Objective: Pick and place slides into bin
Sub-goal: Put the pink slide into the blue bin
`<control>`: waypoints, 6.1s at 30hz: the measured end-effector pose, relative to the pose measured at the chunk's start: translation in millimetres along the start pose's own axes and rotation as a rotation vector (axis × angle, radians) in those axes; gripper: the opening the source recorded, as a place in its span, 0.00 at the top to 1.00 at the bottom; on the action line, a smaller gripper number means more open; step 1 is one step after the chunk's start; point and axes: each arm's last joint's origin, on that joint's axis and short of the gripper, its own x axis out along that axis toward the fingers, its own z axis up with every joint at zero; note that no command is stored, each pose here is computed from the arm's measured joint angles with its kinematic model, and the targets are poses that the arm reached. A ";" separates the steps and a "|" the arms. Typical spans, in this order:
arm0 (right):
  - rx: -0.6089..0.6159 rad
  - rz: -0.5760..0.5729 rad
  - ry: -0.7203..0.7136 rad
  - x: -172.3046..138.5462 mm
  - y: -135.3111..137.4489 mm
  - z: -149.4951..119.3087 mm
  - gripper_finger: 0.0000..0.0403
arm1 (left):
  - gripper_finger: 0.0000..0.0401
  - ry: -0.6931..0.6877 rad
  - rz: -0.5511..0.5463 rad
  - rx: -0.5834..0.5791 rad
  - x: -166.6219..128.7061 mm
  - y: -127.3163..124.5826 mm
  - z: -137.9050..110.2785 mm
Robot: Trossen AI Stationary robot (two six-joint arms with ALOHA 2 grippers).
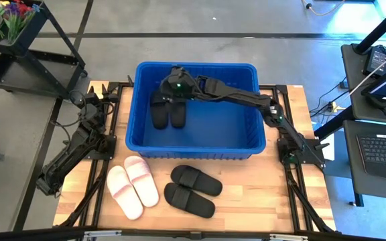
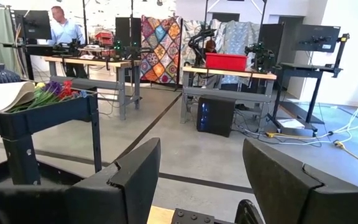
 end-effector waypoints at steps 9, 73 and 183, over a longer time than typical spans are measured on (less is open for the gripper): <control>-0.112 0.162 0.087 -87.3 31.1 20.7 0.55 | 0.44 0.000 -0.005 -0.026 0.0 -0.1 0.1; 0.353 -0.211 0.015 -257.0 200.1 -32.9 0.55 | 0.44 0.303 -1.575 -0.231 -36.2 -46.3 233.9; 0.177 -0.151 0.189 -218.6 165.2 -37.7 0.55 | 0.96 1.436 -0.428 1.542 -318.6 -85.0 -10.7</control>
